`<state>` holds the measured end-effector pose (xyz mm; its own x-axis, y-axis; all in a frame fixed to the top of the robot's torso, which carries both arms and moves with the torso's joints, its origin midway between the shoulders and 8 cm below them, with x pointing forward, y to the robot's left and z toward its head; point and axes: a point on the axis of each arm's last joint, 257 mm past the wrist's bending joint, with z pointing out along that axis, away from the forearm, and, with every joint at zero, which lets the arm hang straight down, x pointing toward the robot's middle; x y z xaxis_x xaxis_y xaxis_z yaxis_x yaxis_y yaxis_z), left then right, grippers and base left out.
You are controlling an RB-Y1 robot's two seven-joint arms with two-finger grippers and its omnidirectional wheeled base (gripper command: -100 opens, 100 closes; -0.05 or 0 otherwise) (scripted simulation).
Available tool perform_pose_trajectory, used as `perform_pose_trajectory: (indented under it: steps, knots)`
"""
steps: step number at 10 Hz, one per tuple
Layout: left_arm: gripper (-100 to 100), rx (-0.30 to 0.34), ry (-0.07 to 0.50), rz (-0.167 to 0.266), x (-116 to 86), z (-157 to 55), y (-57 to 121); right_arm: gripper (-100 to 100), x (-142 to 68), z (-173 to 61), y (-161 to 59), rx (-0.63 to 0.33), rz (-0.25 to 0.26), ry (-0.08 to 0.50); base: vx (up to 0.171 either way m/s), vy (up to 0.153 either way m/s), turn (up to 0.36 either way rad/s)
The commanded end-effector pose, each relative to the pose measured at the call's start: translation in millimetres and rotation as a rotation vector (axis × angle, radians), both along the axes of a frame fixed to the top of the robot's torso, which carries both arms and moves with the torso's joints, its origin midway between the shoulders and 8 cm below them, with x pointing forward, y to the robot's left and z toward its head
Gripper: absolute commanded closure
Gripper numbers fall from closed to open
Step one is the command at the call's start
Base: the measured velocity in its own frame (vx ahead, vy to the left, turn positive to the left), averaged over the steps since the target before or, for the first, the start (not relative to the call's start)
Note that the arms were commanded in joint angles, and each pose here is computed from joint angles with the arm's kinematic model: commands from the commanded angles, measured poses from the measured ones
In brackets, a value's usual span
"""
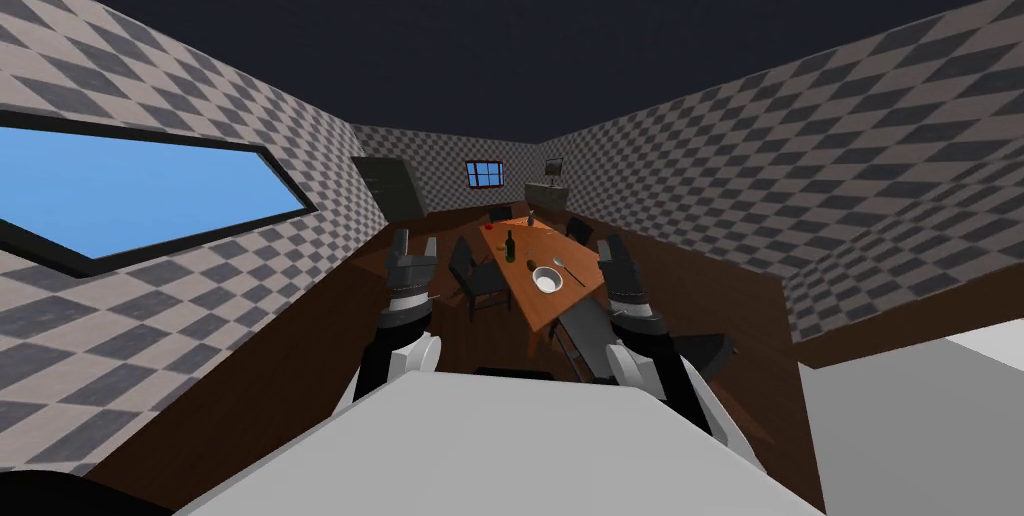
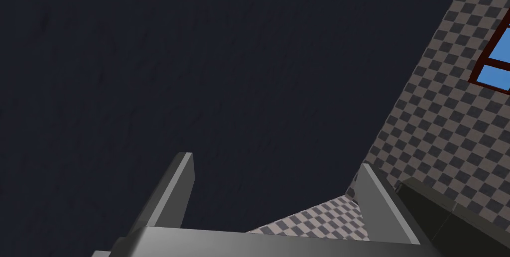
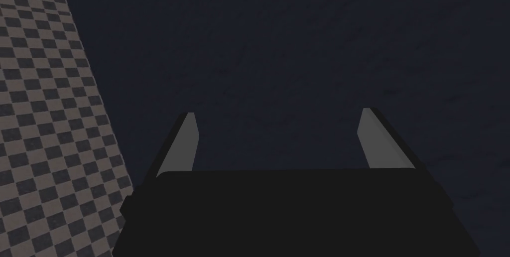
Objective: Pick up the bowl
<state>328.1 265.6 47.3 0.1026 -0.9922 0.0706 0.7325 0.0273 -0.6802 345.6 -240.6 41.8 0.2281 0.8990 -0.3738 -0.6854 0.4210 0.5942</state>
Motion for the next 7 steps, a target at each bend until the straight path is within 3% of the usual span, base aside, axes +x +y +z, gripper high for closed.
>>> perform_pose_trajectory:
  steps: [1, 3, 7]
  knots:
    - [0, 0.000, 0.000, 0.000, 0.0, 0.0, 0.0, -100, 11.9, -16.0, 4.6, -0.066, 0.004, 0.032, -0.030, 0.189, 0.149]
    - [0, 0.000, 0.000, 0.000, 0.0, 0.0, 0.0, -100, 26.7, -44.6, 9.2, -0.153, 0.002, 0.092, 0.003, 0.223, 0.157]
    - [0, 0.000, 0.000, 0.000, 0.0, 0.0, 0.0, -100, 42.6, -85.6, 9.8, -0.272, -0.003, 0.175, 0.021, 0.118, 0.114]
